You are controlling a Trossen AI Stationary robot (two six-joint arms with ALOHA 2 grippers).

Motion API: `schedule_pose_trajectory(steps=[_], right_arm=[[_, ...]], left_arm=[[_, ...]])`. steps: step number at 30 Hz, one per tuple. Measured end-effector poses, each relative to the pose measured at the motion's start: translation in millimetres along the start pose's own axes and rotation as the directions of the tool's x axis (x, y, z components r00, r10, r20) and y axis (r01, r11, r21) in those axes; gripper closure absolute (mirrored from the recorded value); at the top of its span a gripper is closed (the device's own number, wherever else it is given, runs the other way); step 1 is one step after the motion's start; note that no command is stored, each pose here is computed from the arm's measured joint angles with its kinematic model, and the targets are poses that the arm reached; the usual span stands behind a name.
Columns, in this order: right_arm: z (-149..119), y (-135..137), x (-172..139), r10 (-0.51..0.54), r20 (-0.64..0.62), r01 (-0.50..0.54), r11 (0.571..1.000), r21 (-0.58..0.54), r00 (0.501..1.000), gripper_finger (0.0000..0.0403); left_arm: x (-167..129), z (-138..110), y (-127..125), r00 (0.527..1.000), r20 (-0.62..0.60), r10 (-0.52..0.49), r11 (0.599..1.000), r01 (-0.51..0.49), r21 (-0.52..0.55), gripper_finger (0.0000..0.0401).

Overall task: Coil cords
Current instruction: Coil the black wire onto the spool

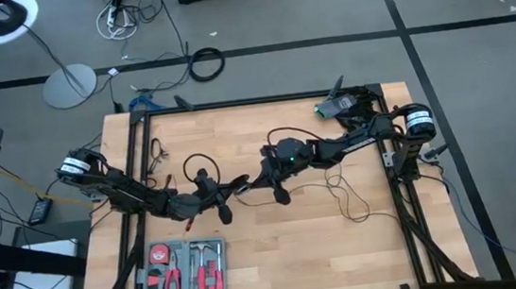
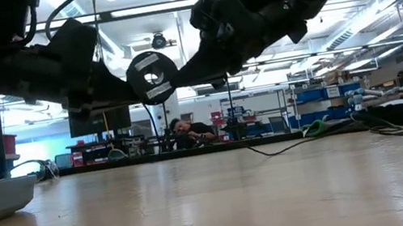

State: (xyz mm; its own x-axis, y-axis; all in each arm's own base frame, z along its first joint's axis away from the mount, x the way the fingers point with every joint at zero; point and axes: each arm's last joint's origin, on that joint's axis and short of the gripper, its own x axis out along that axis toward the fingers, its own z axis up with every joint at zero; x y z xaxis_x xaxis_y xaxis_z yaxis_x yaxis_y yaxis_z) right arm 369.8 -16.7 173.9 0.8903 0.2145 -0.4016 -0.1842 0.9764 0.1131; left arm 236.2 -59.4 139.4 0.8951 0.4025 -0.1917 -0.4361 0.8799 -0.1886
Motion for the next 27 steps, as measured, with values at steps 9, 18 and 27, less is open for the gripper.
schedule_pose_trajectory(steps=[9, 18, 27], right_arm=[[-7, 1, -1, 0.017, -0.014, -0.017, 0.999, 0.030, 1.000, 0.0402], [-6, 3, 0, 0.048, 0.003, -0.048, 0.999, 0.002, 0.999, 0.0403], [-7, 6, 1, 0.057, -0.007, -0.057, 0.998, -0.004, 0.998, 0.0403]], left_arm=[[0, 7, -3, 0.998, 0.056, -0.020, 1.000, 0.020, 0.004, 0.0397], [3, 10, 0, 0.997, 0.058, -0.047, 0.999, 0.049, -0.018, 0.0397], [8, 14, 3, 0.992, 0.059, -0.114, 0.992, 0.116, -0.042, 0.0397]])
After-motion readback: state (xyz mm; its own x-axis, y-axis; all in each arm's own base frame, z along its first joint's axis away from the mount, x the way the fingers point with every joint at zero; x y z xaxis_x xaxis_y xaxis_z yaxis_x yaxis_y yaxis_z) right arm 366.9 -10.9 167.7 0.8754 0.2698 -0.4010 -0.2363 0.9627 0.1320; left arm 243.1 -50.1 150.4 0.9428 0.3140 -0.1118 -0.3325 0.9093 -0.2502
